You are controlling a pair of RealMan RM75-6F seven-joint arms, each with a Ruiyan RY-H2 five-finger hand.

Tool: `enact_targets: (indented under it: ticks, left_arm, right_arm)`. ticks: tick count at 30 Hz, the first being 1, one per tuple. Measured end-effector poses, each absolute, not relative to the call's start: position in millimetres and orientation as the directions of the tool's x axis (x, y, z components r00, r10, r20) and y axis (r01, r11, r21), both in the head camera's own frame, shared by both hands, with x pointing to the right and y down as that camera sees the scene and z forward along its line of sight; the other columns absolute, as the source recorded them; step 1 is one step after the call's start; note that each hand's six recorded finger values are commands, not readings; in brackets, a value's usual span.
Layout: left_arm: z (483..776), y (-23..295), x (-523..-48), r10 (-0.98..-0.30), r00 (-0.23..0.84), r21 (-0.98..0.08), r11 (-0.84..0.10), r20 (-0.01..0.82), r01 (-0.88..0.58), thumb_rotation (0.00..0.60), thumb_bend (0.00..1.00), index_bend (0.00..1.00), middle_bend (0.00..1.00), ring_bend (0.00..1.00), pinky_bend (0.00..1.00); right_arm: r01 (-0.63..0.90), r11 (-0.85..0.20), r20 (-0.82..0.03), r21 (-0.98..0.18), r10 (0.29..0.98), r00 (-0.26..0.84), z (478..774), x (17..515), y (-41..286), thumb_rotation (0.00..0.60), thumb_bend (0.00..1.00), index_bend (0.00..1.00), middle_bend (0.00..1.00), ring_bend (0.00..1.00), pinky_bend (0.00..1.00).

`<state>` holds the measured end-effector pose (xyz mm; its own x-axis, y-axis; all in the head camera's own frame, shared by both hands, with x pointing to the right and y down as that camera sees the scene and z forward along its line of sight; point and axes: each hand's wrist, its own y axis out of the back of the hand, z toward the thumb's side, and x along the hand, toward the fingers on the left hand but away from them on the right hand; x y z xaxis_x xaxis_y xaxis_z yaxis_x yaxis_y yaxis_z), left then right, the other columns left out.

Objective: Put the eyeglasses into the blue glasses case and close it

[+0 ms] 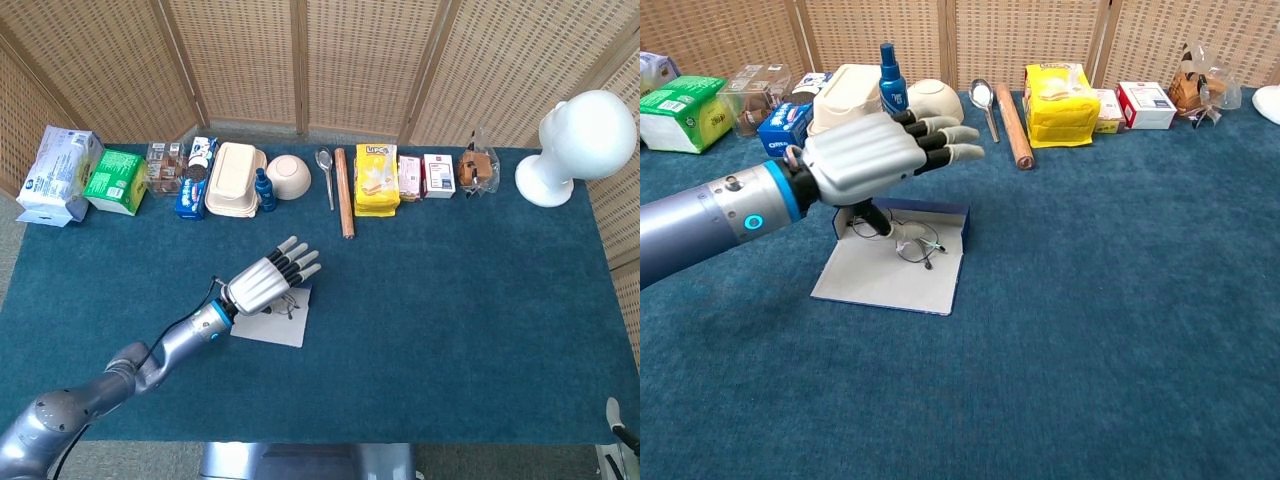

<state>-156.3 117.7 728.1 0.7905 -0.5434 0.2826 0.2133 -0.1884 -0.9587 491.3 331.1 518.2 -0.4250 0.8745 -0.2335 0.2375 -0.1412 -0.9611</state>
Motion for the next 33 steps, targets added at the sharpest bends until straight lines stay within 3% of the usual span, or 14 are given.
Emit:
enact_targets:
  ticks: [11,33]
  left_arm:
    - [730.7,134.8,-178.1,-0.515,0.792,-0.944,-0.202,0.329,0.261,0.428,0.23,0.00,0.00,0.00,0.00]
    - [741.2,134.4,-158.3,-0.497,0.798,-0.940,-0.175,0.340,0.291,0.445,0.23,0.00,0.00,0.00,0.00]
  right_arm:
    - [0.242,-0.143,-0.236,-0.960,0.877,-0.418,519.8,488.4,330.0,0.600,0.33,0.00,0.18,0.00,0.08]
    - [0.245,-0.127,-0.225,-0.961,0.872,-0.434,516.1,493.4,335.0,0.600,0.33,0.00,0.18,0.00,0.08]
